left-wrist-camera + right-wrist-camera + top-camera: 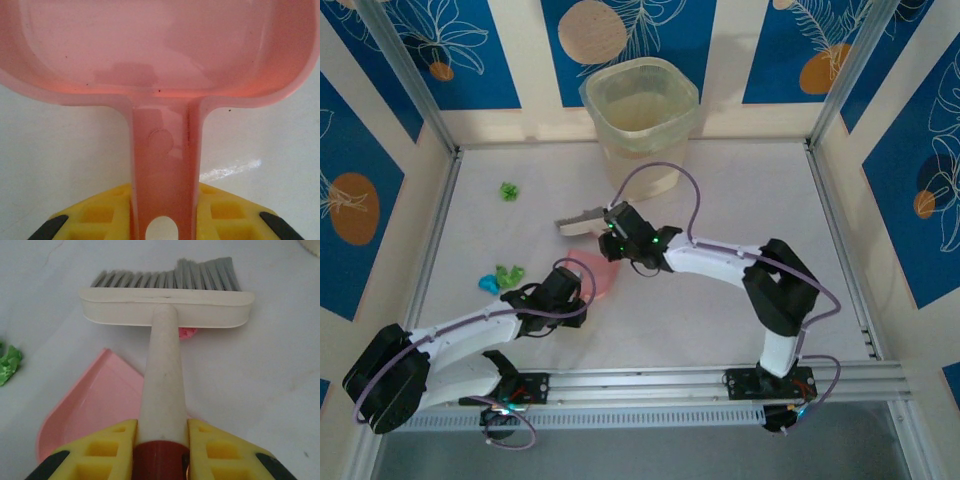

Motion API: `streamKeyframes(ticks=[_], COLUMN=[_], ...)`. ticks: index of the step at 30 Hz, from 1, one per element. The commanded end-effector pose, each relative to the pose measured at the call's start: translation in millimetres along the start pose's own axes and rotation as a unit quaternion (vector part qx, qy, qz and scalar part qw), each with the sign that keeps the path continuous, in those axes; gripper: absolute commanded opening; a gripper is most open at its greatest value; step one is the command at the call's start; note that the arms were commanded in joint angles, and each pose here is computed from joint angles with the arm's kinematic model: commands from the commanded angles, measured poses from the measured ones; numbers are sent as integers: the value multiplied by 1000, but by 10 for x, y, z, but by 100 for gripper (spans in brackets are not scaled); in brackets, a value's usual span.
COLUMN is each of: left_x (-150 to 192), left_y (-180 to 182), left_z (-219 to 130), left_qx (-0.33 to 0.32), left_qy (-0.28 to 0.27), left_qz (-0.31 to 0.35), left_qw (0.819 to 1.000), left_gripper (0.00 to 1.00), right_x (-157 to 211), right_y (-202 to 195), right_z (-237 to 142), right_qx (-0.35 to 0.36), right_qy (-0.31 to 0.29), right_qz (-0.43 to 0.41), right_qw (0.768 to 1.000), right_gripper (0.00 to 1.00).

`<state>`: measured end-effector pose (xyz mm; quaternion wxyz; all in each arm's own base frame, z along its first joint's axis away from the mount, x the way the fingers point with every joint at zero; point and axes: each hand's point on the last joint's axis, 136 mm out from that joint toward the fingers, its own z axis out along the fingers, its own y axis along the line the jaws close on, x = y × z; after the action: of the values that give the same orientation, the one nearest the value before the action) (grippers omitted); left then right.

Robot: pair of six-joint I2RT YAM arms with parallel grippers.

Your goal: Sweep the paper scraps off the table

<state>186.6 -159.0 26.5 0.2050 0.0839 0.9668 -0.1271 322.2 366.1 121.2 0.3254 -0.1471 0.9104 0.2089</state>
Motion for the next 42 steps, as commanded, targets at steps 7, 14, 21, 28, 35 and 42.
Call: streamKeyframes(ticks=[7, 14, 21, 28, 35, 42], left_x=[78, 120, 149, 167, 168, 156], left_y=[-52, -150, -188, -191, -200, -204], left_z=[25, 62, 95, 79, 79, 88], left_qx=[19, 35, 35, 34, 34, 33], left_qy=[25, 58, 81, 86, 87, 86], left_qz=[-6, -7, -1, 3, 4, 7], left_qw=[999, 998, 996, 996, 996, 996], left_gripper=[0, 0, 0, 0, 0, 0], right_x=[339, 496, 538, 489, 399, 343], right_y=[-111, -13, 62, 88, -78, -369], right_z=[-566, -916, -1149, -1367, -1613, -1720], right_qx=[-21, -84, -149, -188, -197, -149], right_qy=[22, 26, 28, 25, -5, -44], right_qz=[94, 155, 218, 236, 259, 265], right_qw=[995, 984, 964, 953, 945, 952], right_gripper=[0, 0, 0, 0, 0, 0])
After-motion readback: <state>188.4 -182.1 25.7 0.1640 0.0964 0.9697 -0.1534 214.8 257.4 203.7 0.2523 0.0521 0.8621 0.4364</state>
